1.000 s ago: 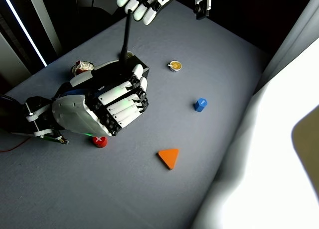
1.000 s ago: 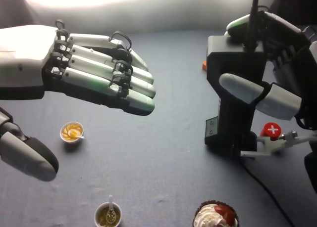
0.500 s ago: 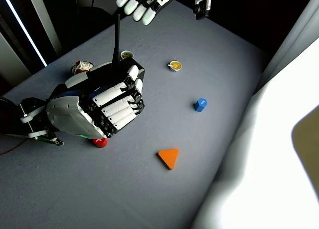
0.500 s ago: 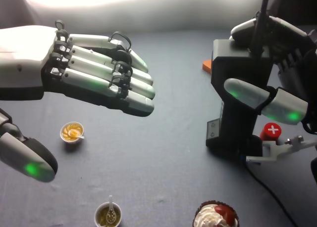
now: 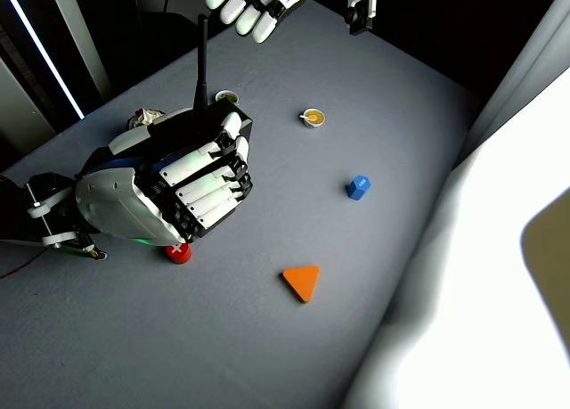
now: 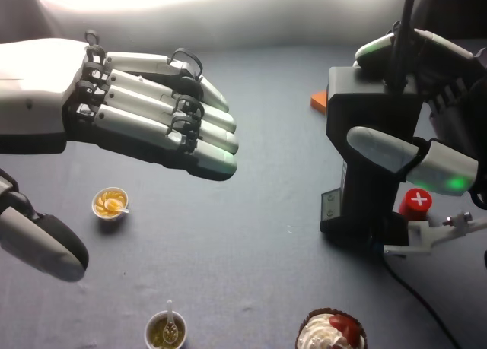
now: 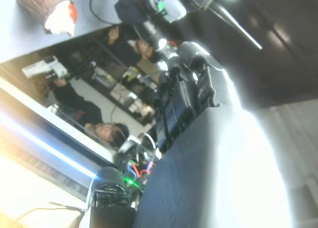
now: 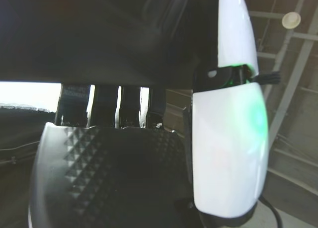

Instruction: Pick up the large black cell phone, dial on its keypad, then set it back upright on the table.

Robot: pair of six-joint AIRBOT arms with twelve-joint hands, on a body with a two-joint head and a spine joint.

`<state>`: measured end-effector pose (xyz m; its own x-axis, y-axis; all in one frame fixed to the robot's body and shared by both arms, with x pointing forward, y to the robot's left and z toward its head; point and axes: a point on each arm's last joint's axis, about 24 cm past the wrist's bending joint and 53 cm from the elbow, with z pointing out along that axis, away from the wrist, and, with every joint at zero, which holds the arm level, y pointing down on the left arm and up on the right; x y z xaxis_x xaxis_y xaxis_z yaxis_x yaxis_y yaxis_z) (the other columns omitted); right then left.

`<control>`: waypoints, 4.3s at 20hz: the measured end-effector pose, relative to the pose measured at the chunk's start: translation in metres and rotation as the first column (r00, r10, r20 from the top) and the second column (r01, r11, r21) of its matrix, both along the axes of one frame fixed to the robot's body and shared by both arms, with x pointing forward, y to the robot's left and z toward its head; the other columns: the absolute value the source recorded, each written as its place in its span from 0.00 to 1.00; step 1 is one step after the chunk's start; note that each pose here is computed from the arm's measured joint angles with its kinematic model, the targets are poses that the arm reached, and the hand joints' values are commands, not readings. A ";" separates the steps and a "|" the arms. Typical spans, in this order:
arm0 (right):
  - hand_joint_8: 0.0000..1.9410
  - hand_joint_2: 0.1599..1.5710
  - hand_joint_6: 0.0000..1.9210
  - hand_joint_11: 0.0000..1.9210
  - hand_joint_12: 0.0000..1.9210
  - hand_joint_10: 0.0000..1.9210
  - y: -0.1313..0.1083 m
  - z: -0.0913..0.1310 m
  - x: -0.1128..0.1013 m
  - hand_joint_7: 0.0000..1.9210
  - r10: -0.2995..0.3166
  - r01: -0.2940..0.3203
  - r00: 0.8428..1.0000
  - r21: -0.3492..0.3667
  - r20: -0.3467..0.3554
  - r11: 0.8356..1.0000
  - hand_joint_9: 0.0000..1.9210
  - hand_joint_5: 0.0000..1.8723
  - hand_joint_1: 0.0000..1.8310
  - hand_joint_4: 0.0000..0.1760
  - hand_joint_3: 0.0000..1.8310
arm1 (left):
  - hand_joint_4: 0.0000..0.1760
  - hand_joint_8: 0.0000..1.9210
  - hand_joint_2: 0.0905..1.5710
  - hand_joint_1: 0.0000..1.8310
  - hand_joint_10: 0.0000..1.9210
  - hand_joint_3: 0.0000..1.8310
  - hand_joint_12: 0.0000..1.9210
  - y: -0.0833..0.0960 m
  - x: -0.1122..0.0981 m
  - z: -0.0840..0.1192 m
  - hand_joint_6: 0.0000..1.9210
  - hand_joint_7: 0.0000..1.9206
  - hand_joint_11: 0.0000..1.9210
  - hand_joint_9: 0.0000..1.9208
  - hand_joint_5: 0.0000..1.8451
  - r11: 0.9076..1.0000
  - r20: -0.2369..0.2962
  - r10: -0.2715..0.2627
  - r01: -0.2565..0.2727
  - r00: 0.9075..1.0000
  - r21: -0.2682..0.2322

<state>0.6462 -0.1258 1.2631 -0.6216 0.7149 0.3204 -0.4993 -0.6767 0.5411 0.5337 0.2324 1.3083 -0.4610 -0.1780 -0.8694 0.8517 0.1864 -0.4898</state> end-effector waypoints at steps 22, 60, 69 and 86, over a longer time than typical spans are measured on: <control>0.63 0.69 0.46 0.47 0.80 0.64 0.001 0.000 -0.001 0.40 0.002 -0.002 1.000 -0.001 0.002 1.000 0.45 0.45 0.81 0.00 0.00 | 0.00 0.00 0.70 0.03 0.00 0.00 0.35 -0.001 -0.003 0.001 0.00 0.19 0.02 0.17 0.18 1.000 0.006 -0.012 0.012 1.000 -0.003; 0.00 0.70 0.00 0.28 0.55 0.01 0.000 -0.001 -0.001 0.43 0.002 -0.002 1.000 -0.004 0.001 1.000 0.46 0.41 0.44 0.00 0.01 | 0.00 0.00 0.70 0.06 0.00 0.00 0.34 -0.001 -0.004 0.002 0.00 0.17 0.01 0.16 0.17 1.000 0.011 -0.016 0.016 1.000 -0.002; 0.00 0.68 0.00 0.14 0.50 0.00 0.004 -0.004 0.002 0.31 0.008 -0.008 1.000 -0.012 -0.013 1.000 0.33 0.28 0.34 0.00 0.00 | 0.00 0.00 0.71 0.06 0.00 0.00 0.35 -0.001 -0.004 0.002 0.00 0.17 0.02 0.16 0.17 1.000 0.011 -0.016 0.016 1.000 -0.002; 0.00 0.61 0.00 0.00 0.45 0.00 0.002 0.000 -0.001 0.16 0.012 -0.012 1.000 -0.023 -0.013 1.000 0.15 0.15 0.19 0.00 0.00 | 0.00 0.00 0.71 0.04 0.00 0.00 0.35 -0.001 -0.004 0.001 0.00 0.17 0.01 0.16 0.16 1.000 0.011 -0.018 0.018 1.000 0.003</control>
<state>0.6456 -0.1238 1.2628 -0.6264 0.7144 0.3118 -0.4842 -0.6701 0.5626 0.5296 0.2311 1.3088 -0.4548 -0.1671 -0.8748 0.8601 0.1724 -0.4801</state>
